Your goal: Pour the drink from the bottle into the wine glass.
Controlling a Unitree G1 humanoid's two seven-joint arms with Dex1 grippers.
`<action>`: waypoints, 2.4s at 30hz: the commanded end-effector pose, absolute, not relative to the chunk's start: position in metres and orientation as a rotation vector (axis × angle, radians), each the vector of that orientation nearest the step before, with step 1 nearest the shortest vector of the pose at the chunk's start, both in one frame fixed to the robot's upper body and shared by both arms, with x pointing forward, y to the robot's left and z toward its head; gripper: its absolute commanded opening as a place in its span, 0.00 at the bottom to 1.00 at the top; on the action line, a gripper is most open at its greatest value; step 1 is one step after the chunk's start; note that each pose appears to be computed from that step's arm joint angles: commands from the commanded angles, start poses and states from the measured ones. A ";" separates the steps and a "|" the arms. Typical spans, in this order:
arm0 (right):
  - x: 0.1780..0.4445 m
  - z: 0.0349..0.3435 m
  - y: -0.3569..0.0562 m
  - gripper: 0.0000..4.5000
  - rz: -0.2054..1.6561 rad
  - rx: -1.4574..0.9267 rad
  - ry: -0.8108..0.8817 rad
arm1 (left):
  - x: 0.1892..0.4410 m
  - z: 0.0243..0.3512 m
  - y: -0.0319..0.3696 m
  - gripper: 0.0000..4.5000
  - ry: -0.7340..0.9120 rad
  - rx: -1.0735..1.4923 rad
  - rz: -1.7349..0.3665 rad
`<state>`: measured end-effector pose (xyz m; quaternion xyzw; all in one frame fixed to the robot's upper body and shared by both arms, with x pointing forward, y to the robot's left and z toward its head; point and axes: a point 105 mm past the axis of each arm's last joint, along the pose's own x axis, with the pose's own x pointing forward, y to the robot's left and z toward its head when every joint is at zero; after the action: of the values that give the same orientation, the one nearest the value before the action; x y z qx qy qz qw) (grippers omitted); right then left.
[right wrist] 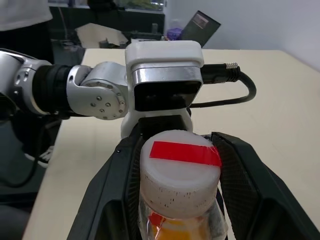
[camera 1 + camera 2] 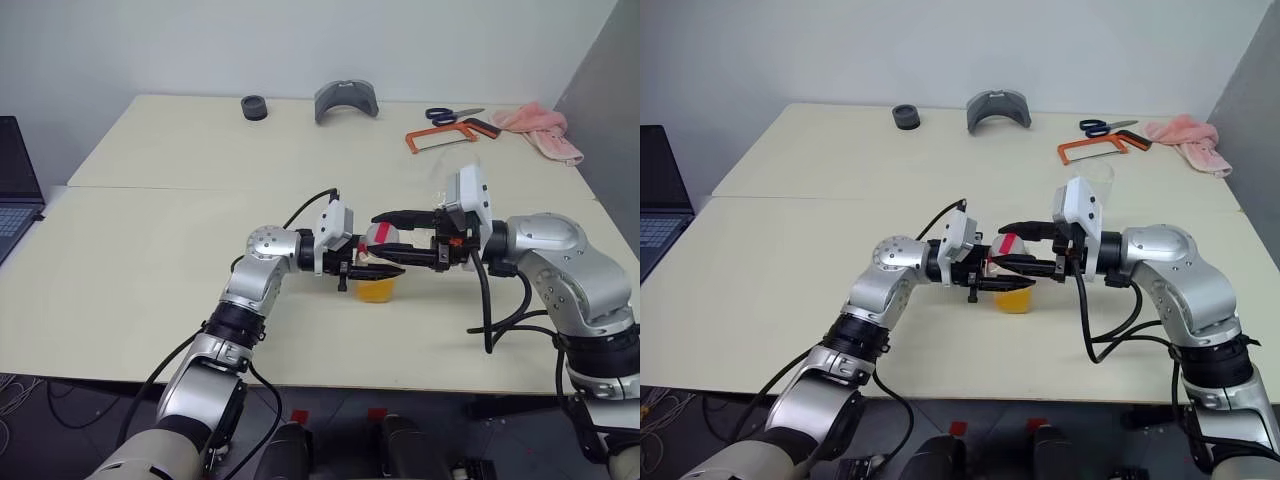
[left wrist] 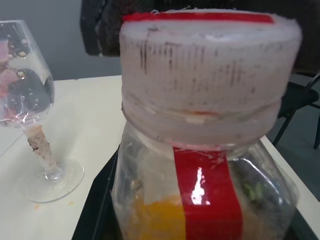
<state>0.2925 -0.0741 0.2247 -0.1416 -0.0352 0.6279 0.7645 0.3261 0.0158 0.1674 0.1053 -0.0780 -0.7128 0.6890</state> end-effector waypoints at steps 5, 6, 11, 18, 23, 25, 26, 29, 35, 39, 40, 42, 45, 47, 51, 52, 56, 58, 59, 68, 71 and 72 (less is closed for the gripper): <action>0.276 0.236 -0.064 0.93 1.431 -0.265 -0.156 | 0.329 0.190 0.017 0.37 -0.272 0.253 -1.529; 0.275 0.238 -0.065 1.00 1.414 -0.259 -0.166 | 0.330 0.191 0.017 0.37 -0.274 0.249 -1.521; 0.272 0.243 -0.075 1.00 1.231 -0.272 -0.242 | 0.331 0.189 0.017 0.37 -0.285 0.231 -1.488; 0.284 0.238 -0.071 1.00 0.969 -0.287 -0.339 | 0.329 0.185 0.014 0.37 -0.280 0.219 -1.495; 0.291 0.242 -0.075 1.00 0.913 -0.254 -0.351 | 0.329 0.184 0.013 0.37 -0.276 0.221 -1.502; 0.293 0.243 -0.081 1.00 0.891 -0.233 -0.346 | 0.329 0.184 0.013 0.37 -0.275 0.221 -1.504; 0.293 0.243 -0.084 1.00 0.882 -0.230 -0.342 | 0.329 0.184 0.012 0.37 -0.274 0.221 -1.504; 0.293 0.241 -0.091 1.00 0.865 -0.231 -0.325 | 0.329 0.183 0.013 0.37 -0.272 0.222 -1.501; 0.287 0.238 -0.099 1.00 0.859 -0.230 -0.300 | 0.329 0.182 0.015 0.37 -0.269 0.222 -1.493; 0.282 0.237 -0.104 1.00 0.861 -0.218 -0.282 | 0.330 0.181 0.016 0.37 -0.266 0.223 -1.490; 0.280 0.237 -0.104 1.00 0.871 -0.215 -0.275 | 0.330 0.181 0.017 0.37 -0.265 0.223 -1.489; 0.275 0.235 -0.104 1.00 0.893 -0.207 -0.260 | 0.331 0.181 0.017 0.37 -0.264 0.221 -1.488; 0.270 0.236 -0.105 1.00 0.918 -0.199 -0.244 | 0.332 0.182 0.018 0.37 -0.252 0.195 -1.489; 0.265 0.237 -0.105 1.00 0.943 -0.188 -0.235 | 0.332 0.184 0.018 0.37 -0.234 0.157 -1.494; 0.260 0.242 -0.091 1.00 0.978 -0.178 -0.253 | 0.333 0.186 0.019 0.37 -0.194 0.115 -1.508; 0.261 0.242 -0.087 1.00 0.975 -0.185 -0.257 | 0.333 0.186 0.020 0.37 -0.187 0.120 -1.517; 0.272 0.239 -0.076 1.00 0.932 -0.215 -0.271 | 0.333 0.186 0.021 0.37 -0.167 0.132 -1.541; 0.278 0.236 -0.073 1.00 0.911 -0.237 -0.275 | 0.333 0.187 0.022 0.37 -0.170 0.146 -1.544; 0.280 0.236 -0.072 1.00 0.900 -0.241 -0.278 | 0.334 0.187 0.022 0.37 -0.178 0.165 -1.545; 0.289 0.237 -0.074 1.00 0.854 -0.218 -0.297 | 0.339 0.189 0.023 0.37 -0.237 0.226 -1.502; 0.291 0.235 -0.079 1.00 0.840 -0.232 -0.288 | 0.339 0.189 0.024 0.37 -0.241 0.220 -1.501; 0.291 0.235 -0.081 1.00 0.834 -0.234 -0.285 | 0.339 0.190 0.024 0.37 -0.243 0.220 -1.500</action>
<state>0.2933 -0.0761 0.2247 -0.1038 -0.1142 0.4120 0.8980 0.3380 0.0252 0.1720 0.0926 -0.0766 -0.6818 0.7216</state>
